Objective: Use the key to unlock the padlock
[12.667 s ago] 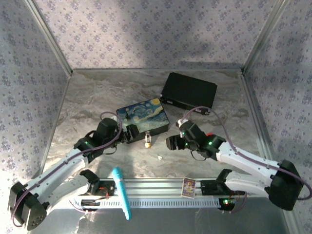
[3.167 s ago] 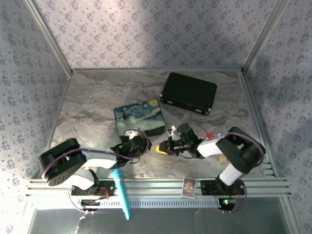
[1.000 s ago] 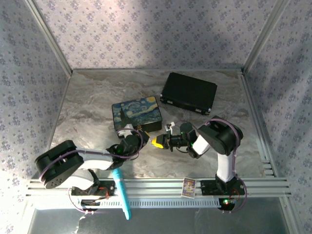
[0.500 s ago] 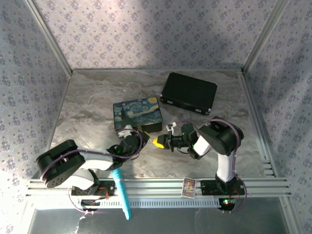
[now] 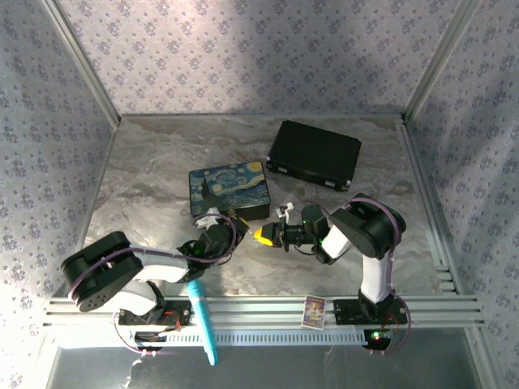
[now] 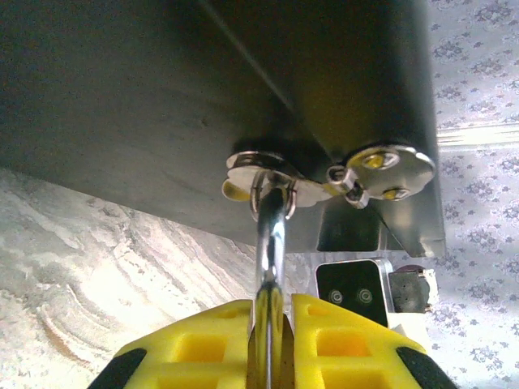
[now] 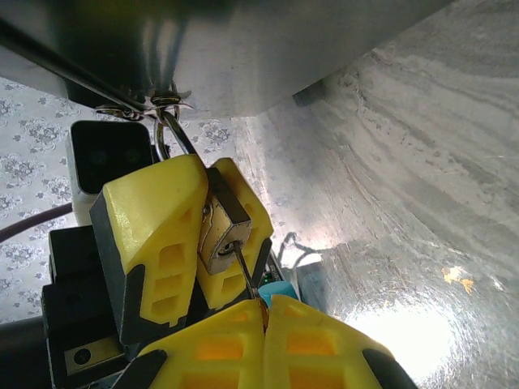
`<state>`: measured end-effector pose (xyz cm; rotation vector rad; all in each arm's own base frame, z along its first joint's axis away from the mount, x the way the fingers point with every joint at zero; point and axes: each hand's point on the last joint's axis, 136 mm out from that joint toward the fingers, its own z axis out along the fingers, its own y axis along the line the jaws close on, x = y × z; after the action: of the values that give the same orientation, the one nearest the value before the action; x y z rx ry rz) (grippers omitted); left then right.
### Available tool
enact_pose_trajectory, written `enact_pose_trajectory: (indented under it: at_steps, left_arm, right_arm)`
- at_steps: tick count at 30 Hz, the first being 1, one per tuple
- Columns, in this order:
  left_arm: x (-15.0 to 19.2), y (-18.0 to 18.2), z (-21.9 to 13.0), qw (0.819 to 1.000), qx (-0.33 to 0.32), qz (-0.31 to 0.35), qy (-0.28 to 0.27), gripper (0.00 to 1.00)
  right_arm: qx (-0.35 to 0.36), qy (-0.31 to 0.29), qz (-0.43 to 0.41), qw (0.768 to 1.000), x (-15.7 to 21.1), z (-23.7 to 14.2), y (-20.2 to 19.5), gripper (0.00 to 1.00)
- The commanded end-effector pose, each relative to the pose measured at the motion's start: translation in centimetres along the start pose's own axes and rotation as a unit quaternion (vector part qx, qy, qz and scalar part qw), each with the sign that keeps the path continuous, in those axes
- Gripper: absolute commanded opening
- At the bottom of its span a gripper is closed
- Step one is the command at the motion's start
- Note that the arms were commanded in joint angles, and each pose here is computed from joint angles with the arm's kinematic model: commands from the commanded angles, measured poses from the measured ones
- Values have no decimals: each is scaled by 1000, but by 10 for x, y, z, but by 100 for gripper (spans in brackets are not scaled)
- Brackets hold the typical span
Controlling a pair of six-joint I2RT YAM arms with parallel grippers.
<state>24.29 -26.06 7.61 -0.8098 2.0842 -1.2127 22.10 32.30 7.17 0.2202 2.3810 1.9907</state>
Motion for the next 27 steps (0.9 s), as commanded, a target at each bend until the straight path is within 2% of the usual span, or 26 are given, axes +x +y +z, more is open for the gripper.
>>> enact_pose_trajectory:
  at_steps: [1, 12, 19, 27]
  left_arm:
    - [20, -33, -1, 997, 60, -23, 44, 0]
    - [36, -49, 0, 993, 80, -34, 80, 0]
    - [39, -49, -1, 992, 81, -33, 89, 0]
    - [42, -57, -1, 991, 90, -33, 95, 0]
  right_arm:
    - [-35, -20, -37, 998, -16, 9, 26, 0]
    - [-45, -23, -39, 998, -29, 17, 34, 0]
    - [-16, -31, -27, 999, -33, 11, 15, 0]
    - [-19, -32, -25, 999, -37, 12, 17, 0]
